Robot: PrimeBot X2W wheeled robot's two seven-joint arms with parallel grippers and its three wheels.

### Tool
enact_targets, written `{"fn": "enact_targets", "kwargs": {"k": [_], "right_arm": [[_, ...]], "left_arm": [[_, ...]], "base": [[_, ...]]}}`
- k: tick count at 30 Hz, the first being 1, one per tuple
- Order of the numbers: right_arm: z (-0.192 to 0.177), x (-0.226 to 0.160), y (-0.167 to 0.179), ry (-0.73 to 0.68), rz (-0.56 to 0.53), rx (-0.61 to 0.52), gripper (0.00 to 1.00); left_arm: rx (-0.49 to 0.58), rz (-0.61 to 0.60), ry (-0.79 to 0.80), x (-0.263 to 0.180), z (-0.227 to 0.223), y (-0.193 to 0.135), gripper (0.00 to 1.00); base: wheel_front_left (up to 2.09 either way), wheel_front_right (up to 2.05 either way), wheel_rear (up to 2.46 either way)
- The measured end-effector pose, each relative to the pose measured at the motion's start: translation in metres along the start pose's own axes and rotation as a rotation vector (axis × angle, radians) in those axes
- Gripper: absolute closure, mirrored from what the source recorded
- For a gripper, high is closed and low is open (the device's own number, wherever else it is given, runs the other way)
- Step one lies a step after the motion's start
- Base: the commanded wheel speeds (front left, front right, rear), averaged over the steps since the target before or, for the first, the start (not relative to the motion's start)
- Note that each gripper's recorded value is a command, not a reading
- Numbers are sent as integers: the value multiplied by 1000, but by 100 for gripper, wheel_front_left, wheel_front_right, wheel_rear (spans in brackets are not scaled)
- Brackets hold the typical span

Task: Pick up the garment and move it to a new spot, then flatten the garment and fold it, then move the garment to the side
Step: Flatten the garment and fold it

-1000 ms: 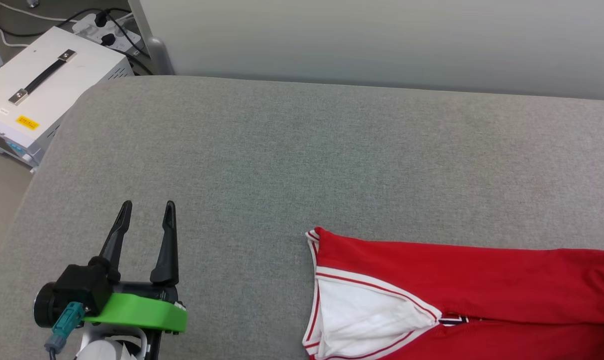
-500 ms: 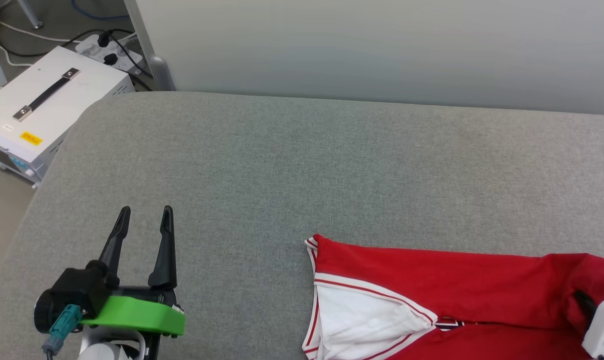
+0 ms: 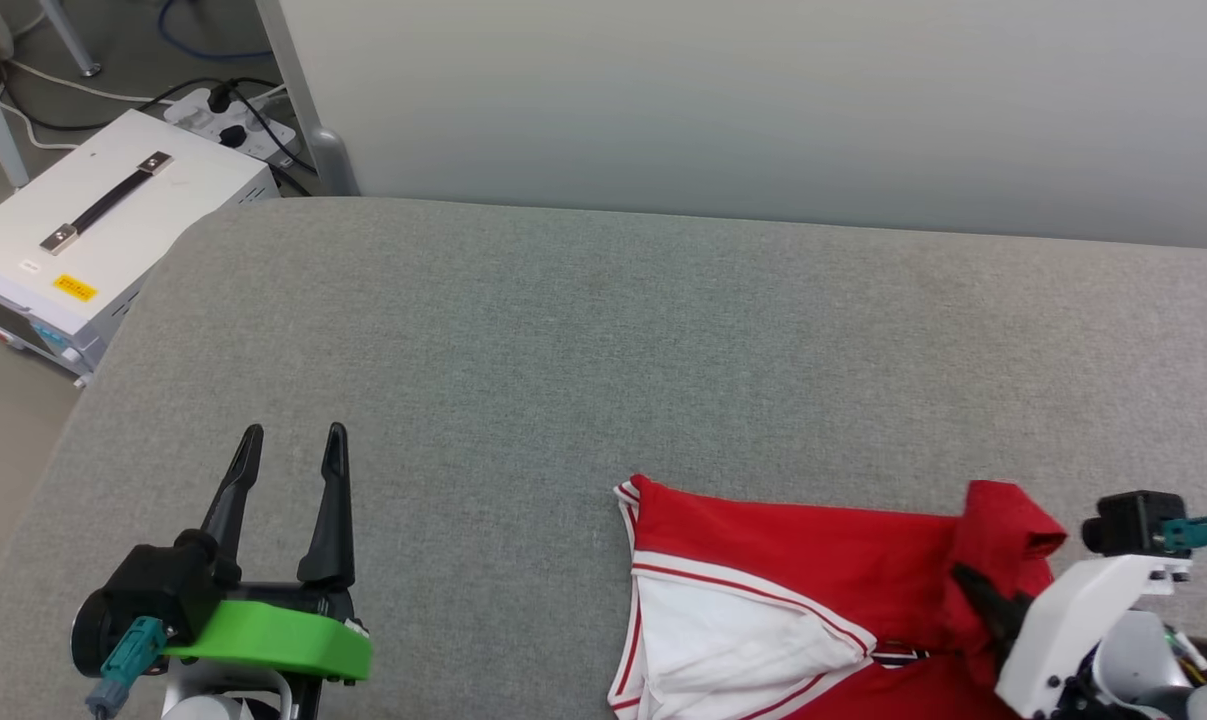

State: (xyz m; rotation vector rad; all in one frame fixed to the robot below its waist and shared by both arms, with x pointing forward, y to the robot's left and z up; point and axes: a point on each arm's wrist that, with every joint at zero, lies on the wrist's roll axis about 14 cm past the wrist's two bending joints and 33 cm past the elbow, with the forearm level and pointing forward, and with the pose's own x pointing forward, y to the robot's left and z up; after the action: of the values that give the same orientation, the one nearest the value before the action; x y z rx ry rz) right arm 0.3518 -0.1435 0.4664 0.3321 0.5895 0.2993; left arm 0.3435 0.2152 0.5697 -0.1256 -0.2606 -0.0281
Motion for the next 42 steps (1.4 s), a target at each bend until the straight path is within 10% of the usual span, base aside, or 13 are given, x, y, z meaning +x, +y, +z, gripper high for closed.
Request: {"fn": "enact_targets", "kwargs": {"k": [13, 25, 26, 27, 42], "right_arm": [[-26, 26, 124, 71, 328, 2, 100], [-54, 48, 143, 126, 372, 1, 100], [-55, 50, 142, 129, 368, -2, 64], [-56, 51, 142, 130, 367, -5, 0], [-35, 45, 193, 38, 494, -168, 0]], "left_arm": [[8, 36, -3, -9, 3, 11, 0], [15, 66, 1, -16, 4, 20, 0], [16, 68, 3, -16, 3, 21, 0], [16, 69, 4, -16, 3, 21, 0], [12, 60, -4, -16, 5, 18, 0]], "base": [[0, 0, 0], [0, 0, 0], [0, 0, 0], [0, 0, 0], [0, 0, 0]]}}
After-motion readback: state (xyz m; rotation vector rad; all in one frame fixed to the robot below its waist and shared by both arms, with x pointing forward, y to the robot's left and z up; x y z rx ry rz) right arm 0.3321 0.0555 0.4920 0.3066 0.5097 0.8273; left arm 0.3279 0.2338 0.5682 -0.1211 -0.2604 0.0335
